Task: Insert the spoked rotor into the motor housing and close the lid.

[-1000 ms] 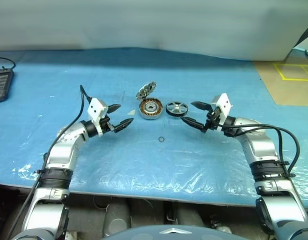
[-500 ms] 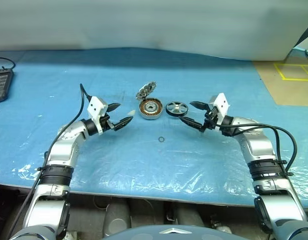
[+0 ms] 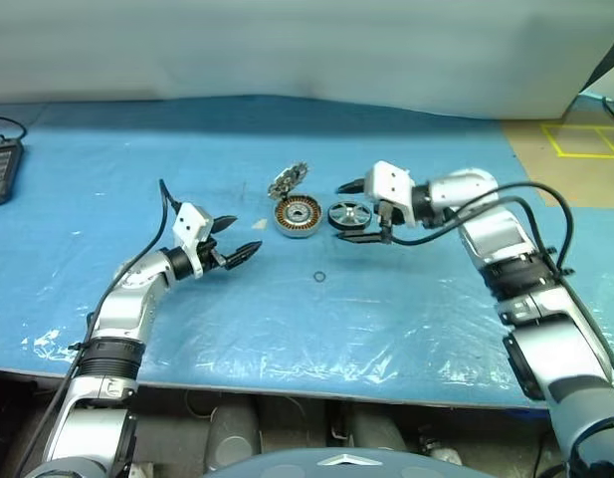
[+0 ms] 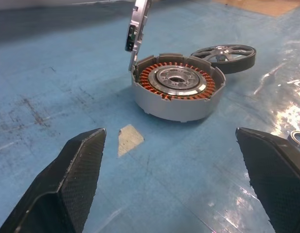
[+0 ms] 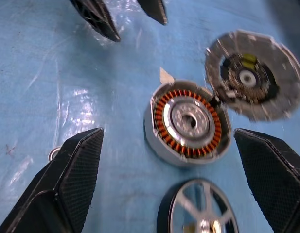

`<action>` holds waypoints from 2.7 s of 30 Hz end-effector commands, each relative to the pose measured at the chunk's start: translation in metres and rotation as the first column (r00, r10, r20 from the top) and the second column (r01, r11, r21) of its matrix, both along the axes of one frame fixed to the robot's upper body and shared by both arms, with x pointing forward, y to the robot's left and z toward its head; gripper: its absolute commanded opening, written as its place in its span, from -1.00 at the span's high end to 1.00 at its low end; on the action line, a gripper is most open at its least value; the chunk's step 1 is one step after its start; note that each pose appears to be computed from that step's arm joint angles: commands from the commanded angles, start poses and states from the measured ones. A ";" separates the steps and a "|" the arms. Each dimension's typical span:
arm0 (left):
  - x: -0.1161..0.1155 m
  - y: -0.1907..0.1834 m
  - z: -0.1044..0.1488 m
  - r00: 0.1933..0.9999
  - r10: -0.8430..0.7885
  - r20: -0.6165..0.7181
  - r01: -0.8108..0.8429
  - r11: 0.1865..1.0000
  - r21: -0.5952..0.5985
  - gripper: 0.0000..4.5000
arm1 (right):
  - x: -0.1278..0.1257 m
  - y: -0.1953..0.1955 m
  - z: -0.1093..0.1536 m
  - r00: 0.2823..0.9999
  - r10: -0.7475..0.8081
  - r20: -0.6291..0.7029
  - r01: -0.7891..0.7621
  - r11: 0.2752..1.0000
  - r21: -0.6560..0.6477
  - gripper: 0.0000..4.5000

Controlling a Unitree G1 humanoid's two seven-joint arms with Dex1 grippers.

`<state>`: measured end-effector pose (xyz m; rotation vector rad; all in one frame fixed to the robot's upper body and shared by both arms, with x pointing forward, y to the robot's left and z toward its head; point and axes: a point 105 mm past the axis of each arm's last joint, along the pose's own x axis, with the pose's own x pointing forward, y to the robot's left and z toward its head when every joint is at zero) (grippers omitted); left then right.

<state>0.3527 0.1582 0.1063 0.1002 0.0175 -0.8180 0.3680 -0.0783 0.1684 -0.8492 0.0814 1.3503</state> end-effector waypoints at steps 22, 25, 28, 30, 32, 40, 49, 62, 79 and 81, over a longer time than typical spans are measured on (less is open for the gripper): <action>-0.010 0.012 0.007 0.995 0.083 0.055 -0.083 0.997 -0.005 -1.00 | 0.038 0.049 -0.030 1.000 0.008 0.023 -0.005 0.990 -0.138 -0.99; -0.011 0.013 0.006 0.995 0.088 0.055 -0.088 0.996 -0.005 -1.00 | 0.039 0.049 -0.032 1.000 0.004 0.024 0.000 0.989 -0.148 -0.99; -0.011 0.015 0.006 0.994 0.096 0.053 -0.096 0.995 -0.005 -1.00 | 0.038 0.049 -0.037 1.000 0.007 0.020 -0.004 0.985 -0.170 -0.99; -0.011 0.015 0.005 0.994 0.098 0.053 -0.098 0.995 -0.005 -1.00 | 0.037 0.050 -0.040 1.000 0.008 0.015 -0.006 0.984 -0.180 -0.99; -0.012 0.015 0.005 0.994 0.100 0.053 -0.100 0.995 -0.006 -1.00 | 0.037 0.051 -0.043 1.000 0.002 0.015 0.001 0.982 -0.189 -0.99; -0.013 0.016 0.004 0.992 0.110 0.054 -0.110 0.994 -0.008 -1.00 | 0.038 0.050 -0.056 1.000 -0.027 0.007 0.028 0.971 -0.238 -0.99; -0.013 0.019 0.004 0.990 0.128 0.058 -0.128 0.992 -0.002 -1.00 | 0.034 0.052 -0.073 1.000 -0.009 0.013 0.013 0.950 -0.311 -0.17; -0.013 0.032 0.004 0.982 0.177 0.068 -0.179 0.984 0.015 -1.00 | 0.017 0.067 -0.072 0.983 0.023 -0.182 -0.050 0.988 -0.145 -0.17; -0.013 0.038 0.002 0.976 0.205 0.070 -0.207 0.978 0.023 -1.00 | 0.029 0.053 -0.071 1.000 0.004 -0.006 -0.006 0.980 -0.199 0.18; -0.013 0.037 0.002 0.976 0.204 0.071 -0.207 0.978 0.023 -1.00 | 0.031 0.051 -0.076 1.000 -0.017 0.013 0.019 0.976 -0.219 0.18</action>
